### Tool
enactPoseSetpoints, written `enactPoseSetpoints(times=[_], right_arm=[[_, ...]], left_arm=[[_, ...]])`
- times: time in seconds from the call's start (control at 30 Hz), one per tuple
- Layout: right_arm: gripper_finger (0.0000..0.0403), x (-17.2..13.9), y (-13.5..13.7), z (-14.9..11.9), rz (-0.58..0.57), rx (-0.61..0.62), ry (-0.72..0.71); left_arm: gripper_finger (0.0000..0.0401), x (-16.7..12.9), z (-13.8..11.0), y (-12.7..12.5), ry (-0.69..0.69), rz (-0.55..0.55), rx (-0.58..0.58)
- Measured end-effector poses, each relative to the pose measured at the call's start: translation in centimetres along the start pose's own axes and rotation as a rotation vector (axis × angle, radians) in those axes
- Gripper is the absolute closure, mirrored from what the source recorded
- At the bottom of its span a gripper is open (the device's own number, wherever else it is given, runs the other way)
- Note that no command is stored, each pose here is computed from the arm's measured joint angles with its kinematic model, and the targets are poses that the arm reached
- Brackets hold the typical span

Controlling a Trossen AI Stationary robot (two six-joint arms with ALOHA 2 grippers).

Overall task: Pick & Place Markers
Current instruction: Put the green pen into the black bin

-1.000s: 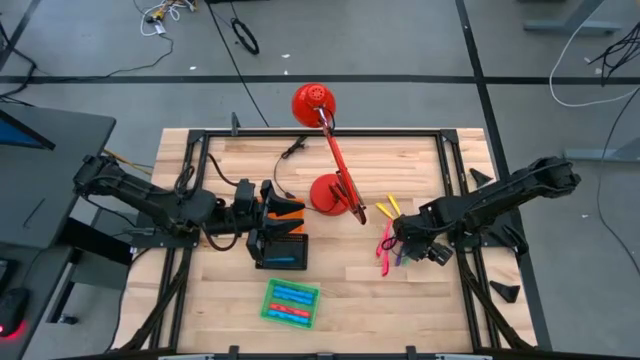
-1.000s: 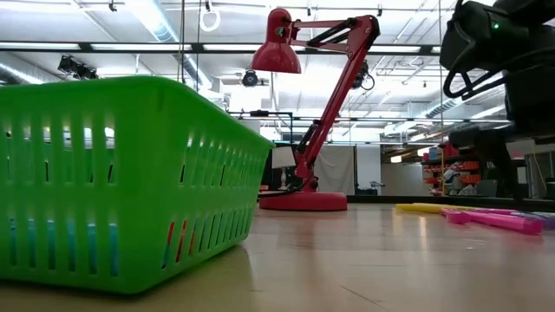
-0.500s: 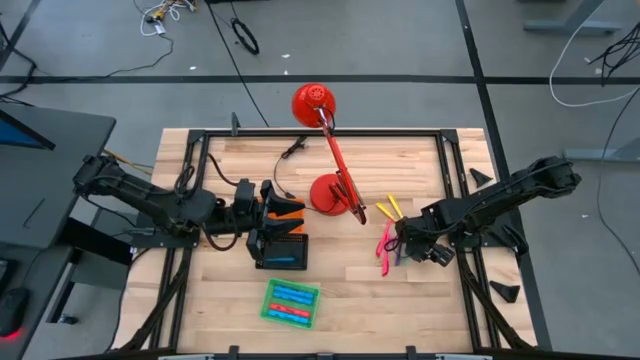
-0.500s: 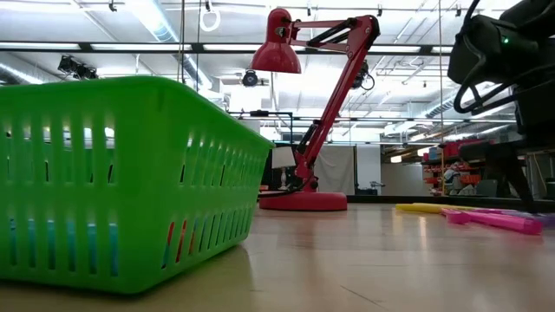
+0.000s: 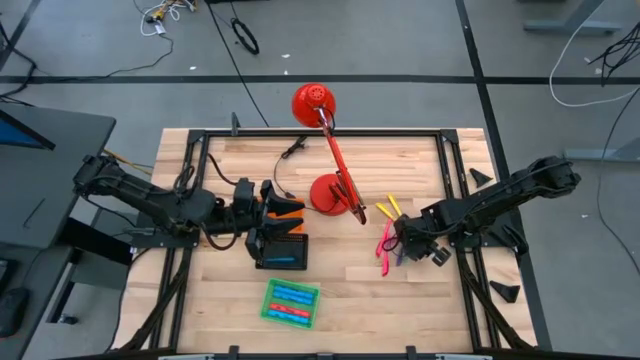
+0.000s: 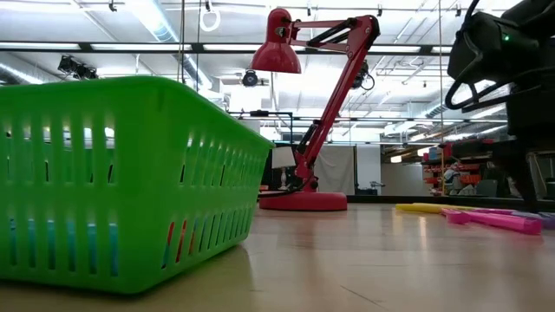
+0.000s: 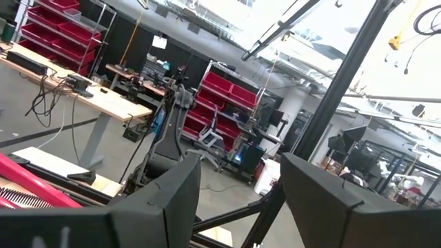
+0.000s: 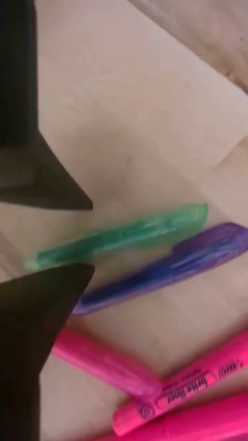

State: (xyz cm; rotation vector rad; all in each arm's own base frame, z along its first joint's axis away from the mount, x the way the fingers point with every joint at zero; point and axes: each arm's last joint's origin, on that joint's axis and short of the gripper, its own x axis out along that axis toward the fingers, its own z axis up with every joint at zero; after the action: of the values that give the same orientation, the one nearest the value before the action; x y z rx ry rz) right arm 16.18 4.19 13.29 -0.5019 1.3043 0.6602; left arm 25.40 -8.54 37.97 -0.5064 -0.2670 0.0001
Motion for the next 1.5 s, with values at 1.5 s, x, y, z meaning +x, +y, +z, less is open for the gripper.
enactPoseSetpoints(times=[1.5], right_arm=[[0.0385,-16.3,1.6,12.5,-0.001,0.347,-0.545]], left_arm=[[0.0193,0.5,0.9,1.0,-0.049,-0.007,0.007]])
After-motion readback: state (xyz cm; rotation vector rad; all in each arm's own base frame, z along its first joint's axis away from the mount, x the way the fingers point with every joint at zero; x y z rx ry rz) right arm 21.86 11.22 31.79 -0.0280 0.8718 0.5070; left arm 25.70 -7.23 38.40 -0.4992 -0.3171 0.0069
